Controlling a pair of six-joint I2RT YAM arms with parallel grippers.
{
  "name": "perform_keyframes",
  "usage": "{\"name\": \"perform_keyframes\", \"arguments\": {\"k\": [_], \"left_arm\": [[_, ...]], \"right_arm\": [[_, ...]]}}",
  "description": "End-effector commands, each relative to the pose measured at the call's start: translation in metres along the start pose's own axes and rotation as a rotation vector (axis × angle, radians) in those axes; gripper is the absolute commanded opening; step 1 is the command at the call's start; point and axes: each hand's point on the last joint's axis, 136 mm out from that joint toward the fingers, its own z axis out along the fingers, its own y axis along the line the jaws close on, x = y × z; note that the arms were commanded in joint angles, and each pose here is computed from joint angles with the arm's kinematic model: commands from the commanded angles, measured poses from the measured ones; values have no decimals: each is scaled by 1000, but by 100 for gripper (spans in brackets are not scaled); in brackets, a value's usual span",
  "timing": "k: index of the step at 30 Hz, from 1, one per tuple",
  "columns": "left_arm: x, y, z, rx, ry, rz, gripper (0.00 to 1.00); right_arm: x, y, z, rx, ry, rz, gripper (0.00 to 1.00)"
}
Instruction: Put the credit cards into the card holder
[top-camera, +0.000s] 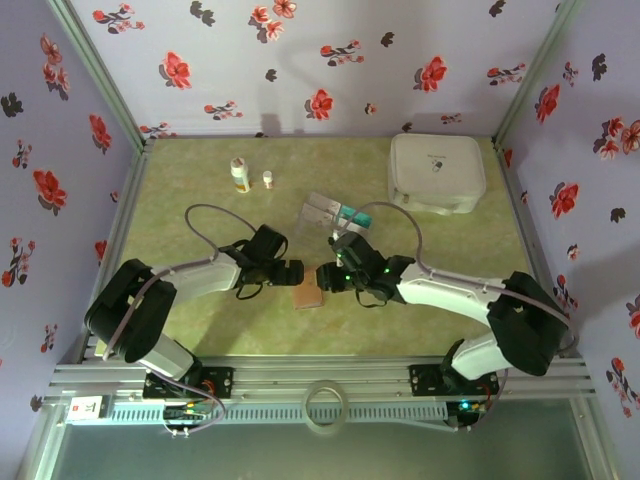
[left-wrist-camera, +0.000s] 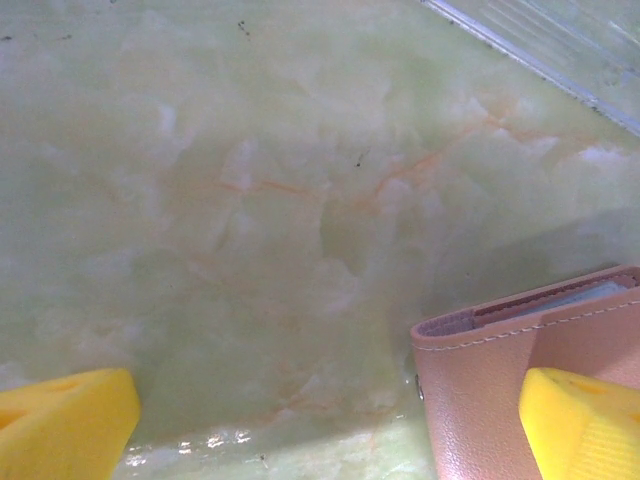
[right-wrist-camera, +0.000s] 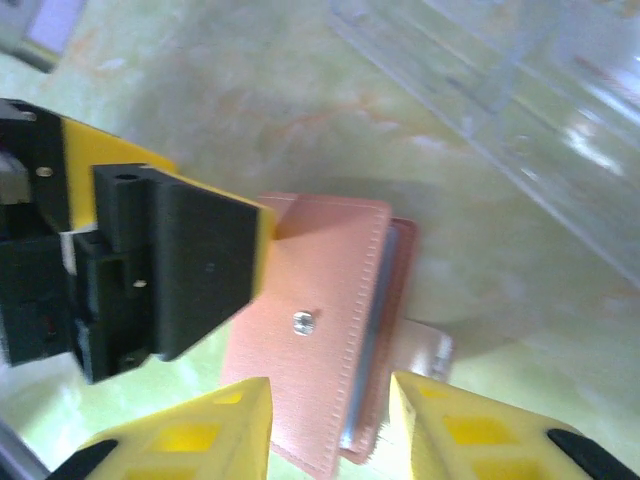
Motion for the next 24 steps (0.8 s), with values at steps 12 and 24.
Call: {"name": "perform_keyframes", "arguments": {"k": [12, 24], "left_arm": [[25, 39, 17, -243, 55, 102, 100], [28, 40, 20, -248, 62, 105, 100]], "right_arm": [[4, -40, 13, 196, 86, -34, 36], [1, -37, 19, 188, 92, -41, 21]]}}
